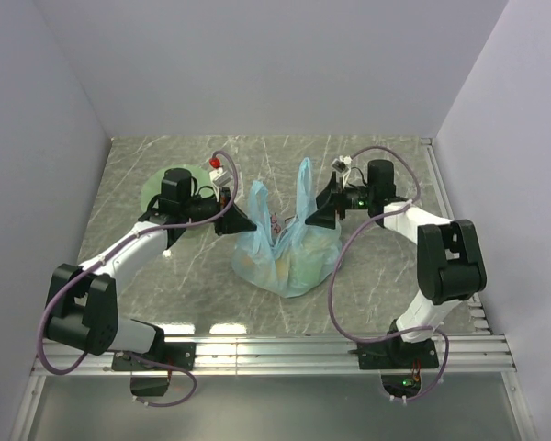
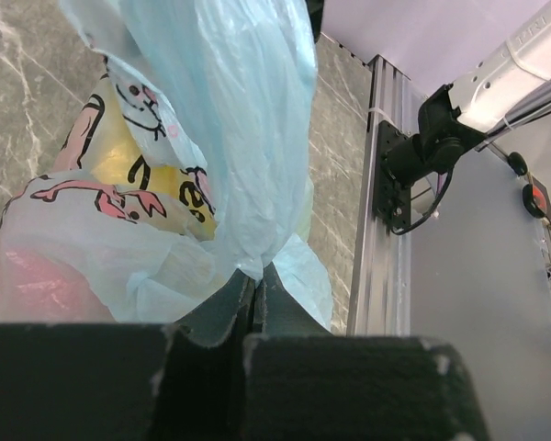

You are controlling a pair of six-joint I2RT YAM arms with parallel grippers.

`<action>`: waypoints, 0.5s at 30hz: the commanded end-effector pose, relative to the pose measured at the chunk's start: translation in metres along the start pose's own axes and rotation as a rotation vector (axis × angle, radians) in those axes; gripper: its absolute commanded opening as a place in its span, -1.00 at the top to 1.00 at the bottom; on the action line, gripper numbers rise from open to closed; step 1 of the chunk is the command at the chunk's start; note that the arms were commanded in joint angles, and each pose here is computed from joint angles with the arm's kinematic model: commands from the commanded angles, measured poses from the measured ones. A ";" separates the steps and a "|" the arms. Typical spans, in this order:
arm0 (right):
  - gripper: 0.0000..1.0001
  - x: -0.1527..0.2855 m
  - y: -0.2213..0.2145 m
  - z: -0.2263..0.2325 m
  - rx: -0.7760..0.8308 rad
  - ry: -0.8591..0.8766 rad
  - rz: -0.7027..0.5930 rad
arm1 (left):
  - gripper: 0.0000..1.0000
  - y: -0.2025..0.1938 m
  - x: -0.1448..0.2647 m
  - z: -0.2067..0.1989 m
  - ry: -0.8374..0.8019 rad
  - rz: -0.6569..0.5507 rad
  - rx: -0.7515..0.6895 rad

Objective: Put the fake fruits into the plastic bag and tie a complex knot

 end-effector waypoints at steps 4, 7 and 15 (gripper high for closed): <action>-0.83 -0.016 0.027 0.002 -0.005 -0.010 -0.102 | 0.99 0.017 -0.002 -0.012 -0.047 -0.010 -0.074; -0.44 -0.024 0.027 0.010 -0.053 -0.007 -0.108 | 0.99 0.020 -0.003 -0.015 -0.056 -0.004 -0.081; 0.17 -0.036 0.038 0.031 -0.059 -0.033 -0.095 | 0.99 0.010 -0.010 -0.031 -0.077 0.085 -0.235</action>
Point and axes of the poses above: each gripper's point midway between its finger pads, its own x axis back along the fingers, its own z axis along the line the jaws close on, y = z × x, the point moved 3 cm from there along x, back along the fingers, and after that the axes turned 14 degrees about x, right-handed, at the moved point
